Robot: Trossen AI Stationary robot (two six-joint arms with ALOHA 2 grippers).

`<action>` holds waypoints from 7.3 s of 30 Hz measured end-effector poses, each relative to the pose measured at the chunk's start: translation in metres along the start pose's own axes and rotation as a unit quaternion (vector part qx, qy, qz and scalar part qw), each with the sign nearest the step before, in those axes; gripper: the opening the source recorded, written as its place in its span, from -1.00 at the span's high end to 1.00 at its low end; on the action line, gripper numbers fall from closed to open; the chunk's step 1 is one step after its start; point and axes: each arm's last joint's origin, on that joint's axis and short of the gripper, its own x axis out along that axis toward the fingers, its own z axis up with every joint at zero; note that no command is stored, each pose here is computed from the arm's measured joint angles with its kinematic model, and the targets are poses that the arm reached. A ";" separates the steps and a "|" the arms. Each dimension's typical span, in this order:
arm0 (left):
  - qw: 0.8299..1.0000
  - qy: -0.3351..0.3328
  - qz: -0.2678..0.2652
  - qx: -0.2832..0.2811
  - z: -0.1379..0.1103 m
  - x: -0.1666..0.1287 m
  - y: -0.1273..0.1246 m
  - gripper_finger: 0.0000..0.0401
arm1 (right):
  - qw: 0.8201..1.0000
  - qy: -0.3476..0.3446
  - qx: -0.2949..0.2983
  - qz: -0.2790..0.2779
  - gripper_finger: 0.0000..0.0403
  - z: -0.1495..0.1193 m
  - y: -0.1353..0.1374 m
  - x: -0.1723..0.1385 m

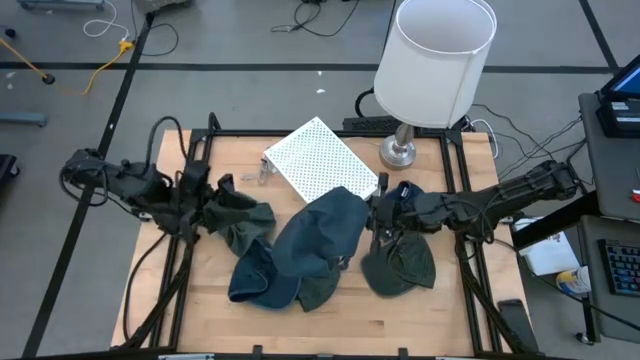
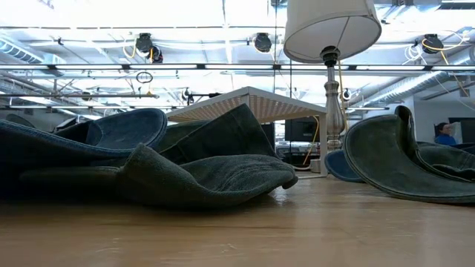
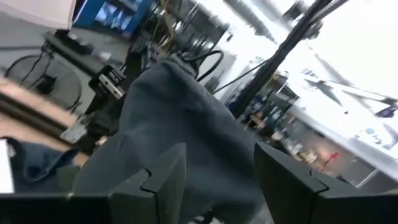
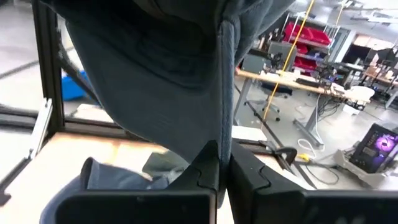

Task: Pick & Place hat
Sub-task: Put the bottom right blue cap on the shelf

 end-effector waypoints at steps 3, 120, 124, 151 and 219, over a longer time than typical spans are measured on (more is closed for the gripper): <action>0.999 0.028 0.032 -0.016 0.007 0.016 -0.006 0.03 | 1.000 0.014 -0.008 0.018 0.98 -0.003 0.002 -0.001; 0.957 0.243 0.067 -0.143 0.015 0.102 0.045 0.98 | 0.996 0.052 0.068 0.031 0.94 -0.008 0.008 -0.007; 0.959 0.245 0.054 -0.131 0.022 0.097 0.047 0.99 | 0.989 0.064 0.122 0.048 0.77 -0.010 0.011 -0.009; 0.911 0.285 0.215 0.208 0.073 0.057 0.053 1.00 | 0.940 0.186 0.230 0.170 0.21 -0.025 0.031 -0.023; 0.851 0.083 0.410 0.317 0.071 0.142 0.031 1.00 | 0.972 -0.021 0.015 -0.232 0.23 -0.002 -0.051 0.023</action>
